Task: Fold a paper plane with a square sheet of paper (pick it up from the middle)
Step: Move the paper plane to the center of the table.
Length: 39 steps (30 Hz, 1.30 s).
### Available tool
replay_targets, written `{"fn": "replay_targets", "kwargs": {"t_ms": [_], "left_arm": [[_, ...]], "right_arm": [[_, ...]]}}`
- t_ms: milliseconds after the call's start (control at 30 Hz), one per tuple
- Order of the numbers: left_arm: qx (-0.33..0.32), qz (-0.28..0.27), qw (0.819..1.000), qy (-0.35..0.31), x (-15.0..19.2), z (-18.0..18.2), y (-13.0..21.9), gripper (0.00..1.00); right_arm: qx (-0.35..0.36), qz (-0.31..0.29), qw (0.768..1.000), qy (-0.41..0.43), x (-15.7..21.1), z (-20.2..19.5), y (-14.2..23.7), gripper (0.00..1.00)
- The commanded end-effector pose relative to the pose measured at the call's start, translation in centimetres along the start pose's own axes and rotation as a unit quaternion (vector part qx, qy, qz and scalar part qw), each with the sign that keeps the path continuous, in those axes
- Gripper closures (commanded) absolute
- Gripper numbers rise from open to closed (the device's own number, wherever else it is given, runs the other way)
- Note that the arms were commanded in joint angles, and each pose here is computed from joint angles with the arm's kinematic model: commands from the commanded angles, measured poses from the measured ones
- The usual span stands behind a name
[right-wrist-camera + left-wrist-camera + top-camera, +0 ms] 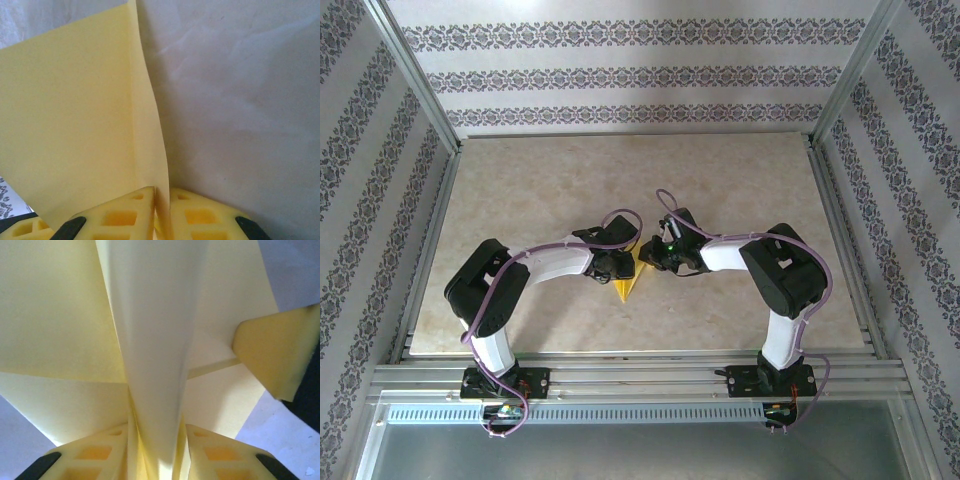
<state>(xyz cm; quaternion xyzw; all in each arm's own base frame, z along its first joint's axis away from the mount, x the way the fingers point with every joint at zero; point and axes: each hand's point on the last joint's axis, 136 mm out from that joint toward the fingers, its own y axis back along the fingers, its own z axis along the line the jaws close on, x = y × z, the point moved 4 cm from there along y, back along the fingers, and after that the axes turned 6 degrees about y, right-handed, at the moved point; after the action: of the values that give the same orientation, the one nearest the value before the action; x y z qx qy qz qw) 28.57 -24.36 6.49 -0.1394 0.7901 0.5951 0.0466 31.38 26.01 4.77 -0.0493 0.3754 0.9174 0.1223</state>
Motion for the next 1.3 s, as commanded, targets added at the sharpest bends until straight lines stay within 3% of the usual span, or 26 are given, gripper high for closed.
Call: {"fn": "replay_targets", "kwargs": {"t_ms": [0,100,200,400,600,833,1267], "left_arm": [[-0.016,-0.009,1.000,-0.011,-0.2,-0.1,0.6,0.74],[-0.027,-0.011,1.000,-0.011,-0.3,0.1,0.7,0.79],[-0.044,-0.014,0.999,-0.014,-0.5,0.5,0.9,0.85],[-0.074,-0.026,0.997,-0.024,-1.1,1.3,1.8,0.87],[-0.094,-0.028,0.995,-0.022,-1.5,2.2,1.7,0.88],[-0.100,-0.011,0.995,-0.019,-1.4,2.4,0.4,0.81],[-0.111,0.010,0.994,-0.018,-0.9,2.6,-0.7,0.81]], "right_arm": [[-0.014,-0.006,1.000,0.002,-0.5,0.8,0.5,0.83],[-0.015,-0.012,1.000,-0.001,-0.7,0.8,0.8,0.82],[-0.022,-0.031,0.999,0.001,-1.1,1.1,1.8,0.74],[-0.007,-0.083,0.996,0.012,-2.3,0.9,4.8,0.62],[0.029,-0.122,0.992,0.010,-2.7,-1.1,6.9,0.56],[0.040,-0.132,0.990,0.006,-2.6,-2.0,7.6,0.54],[0.037,-0.127,0.991,0.000,-2.6,-2.1,7.5,0.55]]}}
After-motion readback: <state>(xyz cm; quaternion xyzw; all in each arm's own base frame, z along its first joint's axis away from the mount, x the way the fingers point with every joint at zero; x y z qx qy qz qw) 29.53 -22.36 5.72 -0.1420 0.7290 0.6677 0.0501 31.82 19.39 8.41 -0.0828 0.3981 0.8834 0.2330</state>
